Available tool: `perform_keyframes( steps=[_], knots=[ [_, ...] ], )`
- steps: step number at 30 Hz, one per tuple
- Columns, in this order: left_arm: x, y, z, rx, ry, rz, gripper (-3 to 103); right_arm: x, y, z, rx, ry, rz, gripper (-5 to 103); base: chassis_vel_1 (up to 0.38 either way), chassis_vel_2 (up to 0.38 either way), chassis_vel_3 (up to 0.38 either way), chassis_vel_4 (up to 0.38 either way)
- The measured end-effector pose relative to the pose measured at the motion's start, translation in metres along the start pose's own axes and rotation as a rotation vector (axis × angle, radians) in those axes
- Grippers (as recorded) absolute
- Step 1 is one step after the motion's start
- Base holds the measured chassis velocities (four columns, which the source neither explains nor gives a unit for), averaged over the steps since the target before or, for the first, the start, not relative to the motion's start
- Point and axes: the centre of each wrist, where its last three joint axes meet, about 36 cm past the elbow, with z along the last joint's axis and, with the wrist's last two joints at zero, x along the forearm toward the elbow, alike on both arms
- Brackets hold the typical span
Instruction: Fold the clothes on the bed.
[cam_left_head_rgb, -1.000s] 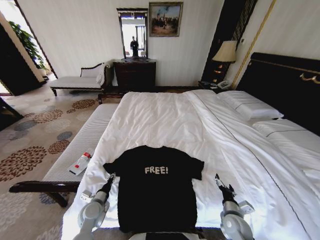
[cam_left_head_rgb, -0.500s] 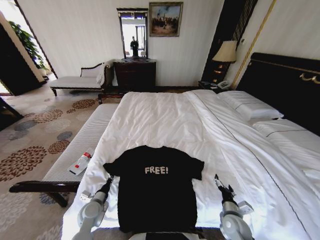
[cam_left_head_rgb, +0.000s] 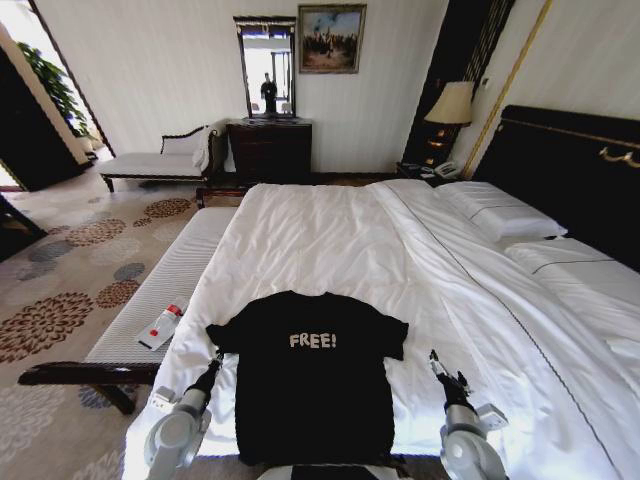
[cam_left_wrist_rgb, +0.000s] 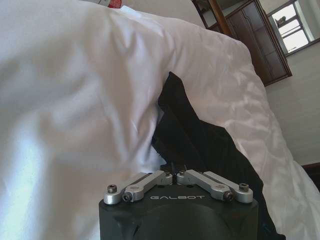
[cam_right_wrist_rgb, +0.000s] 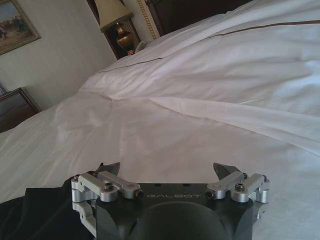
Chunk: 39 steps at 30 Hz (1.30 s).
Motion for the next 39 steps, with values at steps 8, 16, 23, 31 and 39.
perform_keyframes(
  steps=[8, 16, 23, 31, 39],
  knots=[
    [0.006, -0.002, 0.013, -0.012, 0.009, -0.013, 0, -0.001, 0.000, -0.002, 0.003, -0.003, -0.005, 100, 0.000, 0.000, 0.000, 0.000],
    [0.018, -0.004, 0.020, -0.047, 0.011, -0.033, 0, -0.008, 0.002, -0.003, 0.000, -0.008, -0.014, 100, 0.000, 0.000, 0.000, 0.000],
    [0.045, -0.003, 0.011, -0.096, -0.007, -0.070, 11, -0.026, 0.011, -0.016, -0.030, -0.026, -0.047, 100, 0.000, 0.000, 0.000, 0.000],
    [0.060, -0.012, -0.006, -0.159, -0.039, -0.046, 38, -0.036, 0.017, -0.024, -0.039, -0.045, -0.044, 100, 0.000, 0.000, 0.000, 0.000],
    [0.072, -0.057, -0.040, -0.242, -0.115, 0.102, 70, -0.013, 0.016, -0.028, -0.134, 0.005, -0.065, 100, 0.000, 0.000, 0.000, 0.000]
  ],
)
